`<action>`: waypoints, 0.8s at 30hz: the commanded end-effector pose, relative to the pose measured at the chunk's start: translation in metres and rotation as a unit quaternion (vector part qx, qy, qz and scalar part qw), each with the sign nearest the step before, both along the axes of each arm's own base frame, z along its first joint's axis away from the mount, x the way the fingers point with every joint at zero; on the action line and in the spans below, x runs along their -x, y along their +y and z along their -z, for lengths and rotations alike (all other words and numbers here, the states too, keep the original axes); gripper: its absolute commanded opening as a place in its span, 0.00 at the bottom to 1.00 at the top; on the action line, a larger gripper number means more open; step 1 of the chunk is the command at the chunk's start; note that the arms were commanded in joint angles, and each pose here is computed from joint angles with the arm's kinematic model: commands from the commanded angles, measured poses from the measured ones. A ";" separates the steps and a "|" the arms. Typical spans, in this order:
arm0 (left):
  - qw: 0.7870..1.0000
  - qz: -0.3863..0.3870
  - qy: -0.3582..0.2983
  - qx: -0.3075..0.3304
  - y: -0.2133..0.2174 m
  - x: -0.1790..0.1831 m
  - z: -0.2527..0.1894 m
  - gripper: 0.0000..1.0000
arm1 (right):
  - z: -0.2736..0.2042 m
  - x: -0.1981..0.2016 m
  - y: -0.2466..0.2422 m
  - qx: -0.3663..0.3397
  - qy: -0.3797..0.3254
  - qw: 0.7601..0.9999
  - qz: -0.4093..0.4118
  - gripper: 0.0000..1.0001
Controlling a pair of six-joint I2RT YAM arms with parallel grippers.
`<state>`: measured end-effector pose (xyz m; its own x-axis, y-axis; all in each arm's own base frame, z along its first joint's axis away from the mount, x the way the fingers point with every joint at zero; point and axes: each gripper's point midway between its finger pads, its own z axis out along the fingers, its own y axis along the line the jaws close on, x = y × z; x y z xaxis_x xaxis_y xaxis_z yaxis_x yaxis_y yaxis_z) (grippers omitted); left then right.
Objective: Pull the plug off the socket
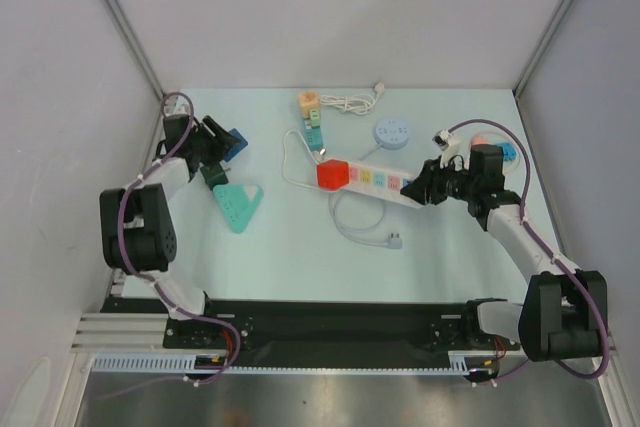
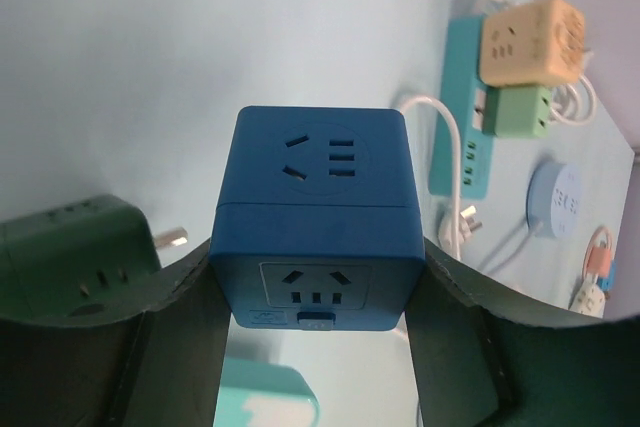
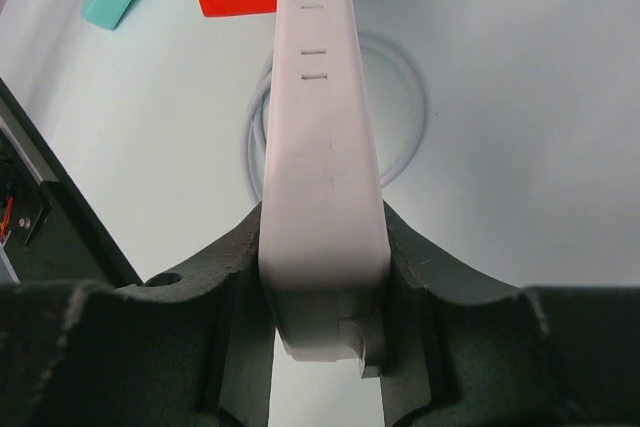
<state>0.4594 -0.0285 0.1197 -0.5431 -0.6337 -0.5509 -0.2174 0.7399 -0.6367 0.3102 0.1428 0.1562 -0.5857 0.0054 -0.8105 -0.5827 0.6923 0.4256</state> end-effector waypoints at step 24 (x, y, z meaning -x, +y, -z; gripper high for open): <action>0.996 -0.050 0.021 -0.073 0.075 -0.063 -0.005 0.81 | -0.027 -0.004 0.006 -0.014 -0.051 0.998 -0.024 0.00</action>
